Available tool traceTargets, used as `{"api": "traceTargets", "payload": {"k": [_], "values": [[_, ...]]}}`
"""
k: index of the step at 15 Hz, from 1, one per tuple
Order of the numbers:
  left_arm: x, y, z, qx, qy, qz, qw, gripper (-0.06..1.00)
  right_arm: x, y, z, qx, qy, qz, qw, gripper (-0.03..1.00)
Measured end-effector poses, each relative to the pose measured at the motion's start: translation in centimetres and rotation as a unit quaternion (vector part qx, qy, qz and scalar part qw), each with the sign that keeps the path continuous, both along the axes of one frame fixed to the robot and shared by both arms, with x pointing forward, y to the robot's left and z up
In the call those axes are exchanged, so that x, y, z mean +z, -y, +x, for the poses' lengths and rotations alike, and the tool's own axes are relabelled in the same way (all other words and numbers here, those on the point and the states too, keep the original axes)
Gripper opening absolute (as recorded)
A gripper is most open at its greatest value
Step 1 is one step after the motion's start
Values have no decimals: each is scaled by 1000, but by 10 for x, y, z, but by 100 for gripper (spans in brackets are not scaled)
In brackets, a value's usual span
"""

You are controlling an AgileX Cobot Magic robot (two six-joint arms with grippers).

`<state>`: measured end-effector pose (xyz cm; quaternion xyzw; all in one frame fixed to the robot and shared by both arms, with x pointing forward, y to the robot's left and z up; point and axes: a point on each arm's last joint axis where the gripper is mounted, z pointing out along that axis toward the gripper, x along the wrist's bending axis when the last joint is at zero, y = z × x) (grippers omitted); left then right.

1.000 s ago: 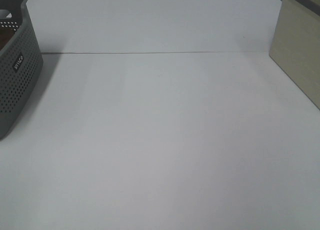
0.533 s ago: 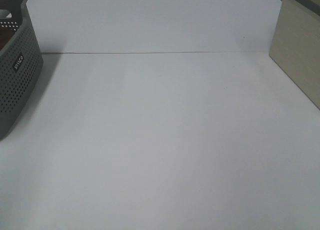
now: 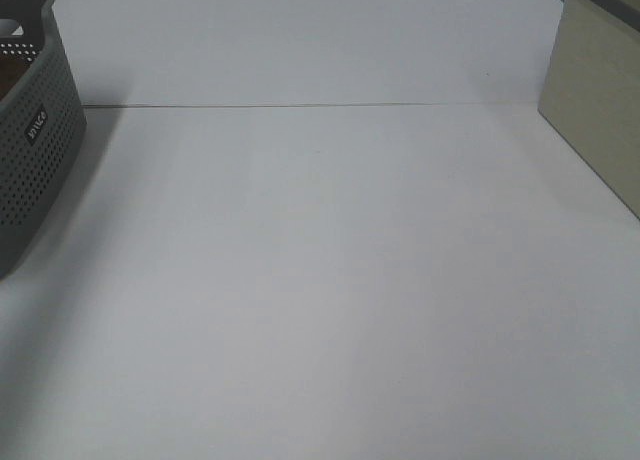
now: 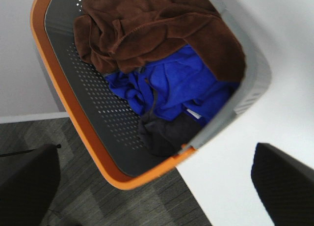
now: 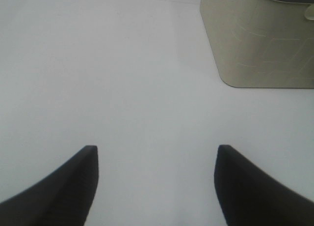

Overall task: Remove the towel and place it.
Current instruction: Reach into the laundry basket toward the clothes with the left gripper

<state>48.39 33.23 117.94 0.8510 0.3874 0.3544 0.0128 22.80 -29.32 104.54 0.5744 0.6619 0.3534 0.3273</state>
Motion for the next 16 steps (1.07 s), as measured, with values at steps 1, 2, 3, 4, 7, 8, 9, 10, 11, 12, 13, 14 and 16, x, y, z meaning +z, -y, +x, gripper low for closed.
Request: {"api": "traceTargets", "payload": {"k": [1,2,3,4,7,8,9,10,11,12,13,14,16], "values": [[-5,-3,31,-5,-19,15,1000,99,0,0,0,0,0,0,1000,66],[-8,-5,45,-6,-26,23,999,99,0,0,0,0,0,0,1000,66],[-15,-8,71,-14,-43,43,998,99,0,0,0,0,0,0,1000,66],[-27,-12,96,-26,-69,71,995,99,0,0,0,0,0,0,1000,66],[-73,-29,149,-70,-153,135,976,99,0,0,0,0,0,0,1000,66],[-87,-38,160,-77,-174,145,971,99,0,0,0,0,0,0,1000,66],[-102,-48,169,-80,-194,149,966,99,0,0,0,0,0,0,1000,66],[-113,-58,175,-87,-201,156,963,99,0,0,0,0,0,0,1000,66],[-124,-66,183,-93,-200,160,962,99,0,0,0,0,0,0,1000,66],[-134,-71,188,-100,-204,166,960,99,0,0,0,0,0,0,1000,66],[-144,-74,193,-113,-211,171,956,99,0,0,0,0,0,0,1000,66],[-155,-74,198,-127,-216,176,952,99,0,0,0,0,0,0,1000,66],[-168,-75,205,-143,-212,183,949,99,0,0,0,0,0,0,1000,66]]}}
